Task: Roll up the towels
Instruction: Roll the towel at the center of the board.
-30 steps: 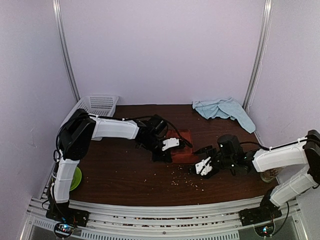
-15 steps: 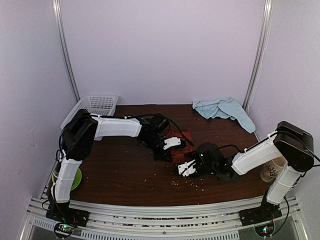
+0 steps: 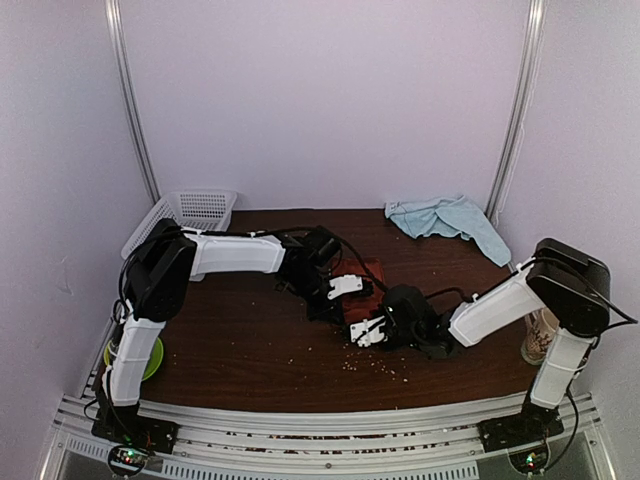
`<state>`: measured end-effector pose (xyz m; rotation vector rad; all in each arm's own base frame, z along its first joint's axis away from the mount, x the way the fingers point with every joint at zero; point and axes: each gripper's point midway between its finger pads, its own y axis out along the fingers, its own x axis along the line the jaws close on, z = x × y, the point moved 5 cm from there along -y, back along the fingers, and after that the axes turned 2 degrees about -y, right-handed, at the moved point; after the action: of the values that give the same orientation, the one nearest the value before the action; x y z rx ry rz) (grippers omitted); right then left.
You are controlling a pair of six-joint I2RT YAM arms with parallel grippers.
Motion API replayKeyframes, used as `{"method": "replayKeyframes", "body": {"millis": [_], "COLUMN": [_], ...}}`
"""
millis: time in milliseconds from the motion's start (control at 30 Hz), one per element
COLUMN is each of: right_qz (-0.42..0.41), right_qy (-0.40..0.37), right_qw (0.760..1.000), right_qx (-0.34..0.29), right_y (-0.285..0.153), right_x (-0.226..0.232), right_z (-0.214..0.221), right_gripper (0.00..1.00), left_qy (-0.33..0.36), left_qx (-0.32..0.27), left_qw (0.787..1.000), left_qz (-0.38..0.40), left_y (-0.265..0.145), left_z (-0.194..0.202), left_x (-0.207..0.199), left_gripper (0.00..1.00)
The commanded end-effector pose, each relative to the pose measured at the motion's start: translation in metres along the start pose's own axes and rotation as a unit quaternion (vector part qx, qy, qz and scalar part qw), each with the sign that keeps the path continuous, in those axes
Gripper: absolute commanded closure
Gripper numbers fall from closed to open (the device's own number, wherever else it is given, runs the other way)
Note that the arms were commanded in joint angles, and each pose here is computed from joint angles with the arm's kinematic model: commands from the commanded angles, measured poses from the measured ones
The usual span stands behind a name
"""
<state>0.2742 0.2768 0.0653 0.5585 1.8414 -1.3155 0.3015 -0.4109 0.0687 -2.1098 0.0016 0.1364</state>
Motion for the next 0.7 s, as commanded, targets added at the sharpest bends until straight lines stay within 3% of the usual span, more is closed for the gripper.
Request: {"method": "replayKeyframes", "body": {"millis": [0,67,267,400,467,633,667], "right_qz": [-0.006,-0.012,-0.035,-0.056,-0.069,-0.088,-0.092], "right_qy": [0.008,0.009,0.02,0.037,0.042,0.045,0.048], "right_qw": [1.0,1.0,0.999,0.998,0.997,0.995,0.995], "right_qx": [0.024,0.024,0.013,0.006,0.005,0.004,0.003], "right_y": [0.004,0.004,0.001,0.002,0.003,0.005,0.005], "right_x": [0.001,0.002,0.003,0.004,0.006,0.011,0.012], "right_z": [0.003,0.003,0.002,0.002,0.002,0.003,0.004], "right_gripper": [0.92,1.0,1.0,1.0,1.0,1.0,1.0], "left_qy": [-0.028,-0.024,-0.017,-0.018,-0.02,-0.028,-0.032], "left_qx": [0.103,0.101,0.069,0.032,0.005,-0.048,-0.062], "left_qw": [0.994,0.995,0.993,0.982,0.974,0.949,0.939], "left_qz": [0.019,0.007,-0.095,-0.185,-0.224,-0.311,-0.337], "left_y": [0.019,0.015,-0.019,-0.053,-0.07,-0.108,-0.118], "left_z": [0.049,0.047,0.035,0.029,0.024,0.021,0.021], "left_x": [-0.01,-0.008,0.004,0.009,0.011,0.011,0.013], "left_gripper": [1.0,0.97,0.86,0.69,0.57,0.03,0.02]}}
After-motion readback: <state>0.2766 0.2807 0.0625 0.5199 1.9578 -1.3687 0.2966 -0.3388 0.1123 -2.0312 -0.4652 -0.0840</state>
